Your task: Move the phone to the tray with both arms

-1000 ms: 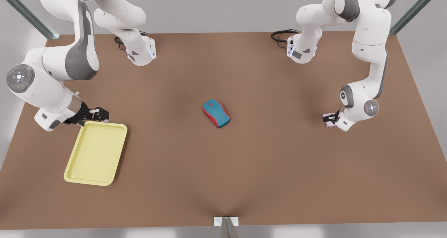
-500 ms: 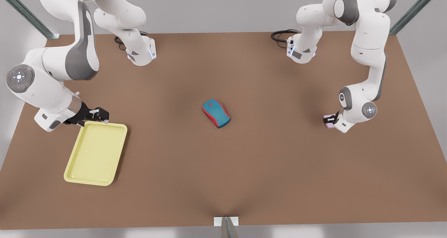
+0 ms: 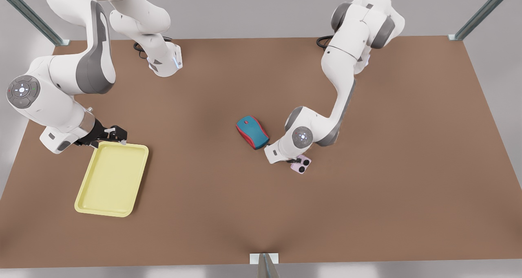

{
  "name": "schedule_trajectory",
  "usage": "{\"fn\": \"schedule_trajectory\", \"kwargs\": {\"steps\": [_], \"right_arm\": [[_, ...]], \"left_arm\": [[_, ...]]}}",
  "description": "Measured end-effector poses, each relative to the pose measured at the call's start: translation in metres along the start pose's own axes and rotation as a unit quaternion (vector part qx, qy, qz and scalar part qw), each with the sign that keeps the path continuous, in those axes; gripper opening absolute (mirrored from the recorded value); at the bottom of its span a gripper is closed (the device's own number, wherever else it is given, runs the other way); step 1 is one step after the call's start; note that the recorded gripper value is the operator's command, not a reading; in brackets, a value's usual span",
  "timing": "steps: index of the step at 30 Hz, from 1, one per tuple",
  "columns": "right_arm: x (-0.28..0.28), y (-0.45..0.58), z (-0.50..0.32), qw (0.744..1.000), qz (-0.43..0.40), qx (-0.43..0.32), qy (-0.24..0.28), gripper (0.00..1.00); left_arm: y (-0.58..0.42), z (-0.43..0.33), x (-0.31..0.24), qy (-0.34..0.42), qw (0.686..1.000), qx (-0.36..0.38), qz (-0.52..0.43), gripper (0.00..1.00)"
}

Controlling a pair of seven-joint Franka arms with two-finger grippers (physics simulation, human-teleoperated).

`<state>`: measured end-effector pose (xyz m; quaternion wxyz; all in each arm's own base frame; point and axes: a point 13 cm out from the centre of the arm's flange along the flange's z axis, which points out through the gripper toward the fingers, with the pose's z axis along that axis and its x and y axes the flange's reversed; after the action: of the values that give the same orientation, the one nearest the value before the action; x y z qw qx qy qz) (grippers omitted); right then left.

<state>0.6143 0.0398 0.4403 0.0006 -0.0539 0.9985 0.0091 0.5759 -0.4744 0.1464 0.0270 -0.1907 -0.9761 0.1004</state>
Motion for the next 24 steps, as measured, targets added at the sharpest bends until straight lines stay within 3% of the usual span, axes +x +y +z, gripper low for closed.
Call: {"fn": "schedule_trajectory", "kwargs": {"steps": [3,6,7,11,14,18,22,24], "right_arm": [[0.0,0.0,0.0,1.0,0.0,0.0,0.0,1.0],[0.0,0.0,0.0,1.0,0.0,0.0,0.001,1.0],[0.0,0.0,0.0,1.0,0.0,0.0,0.001,1.0],[0.0,0.0,0.0,1.0,0.0,0.0,0.001,1.0],[-0.014,0.009,0.005,1.0,-0.007,-0.005,-0.003,1.0],[-0.029,0.124,0.05,0.995,-0.096,-0.018,0.025,1.0],[-0.043,0.245,0.177,0.983,-0.174,-0.024,0.059,1.0],[-0.058,0.295,0.23,0.979,-0.197,-0.021,0.048,1.0]], "left_arm": [[-0.021,0.005,0.001,0.008,0.999,-0.023,-0.044,0.62],[-0.014,0.006,0.003,0.015,0.993,-0.035,-0.108,0.85],[-0.011,0.007,0.004,0.017,0.991,-0.038,-0.127,1.0],[0.038,-0.045,-0.005,0.016,0.975,-0.033,-0.219,1.0],[0.166,-0.176,0.001,-0.002,0.955,-0.049,-0.293,1.0],[0.338,-0.295,0.086,0.014,0.927,-0.094,-0.363,1.0],[0.364,-0.32,0.156,0.062,0.932,-0.109,-0.341,1.0],[0.368,-0.314,0.176,0.084,0.936,-0.112,-0.323,1.0]]}}
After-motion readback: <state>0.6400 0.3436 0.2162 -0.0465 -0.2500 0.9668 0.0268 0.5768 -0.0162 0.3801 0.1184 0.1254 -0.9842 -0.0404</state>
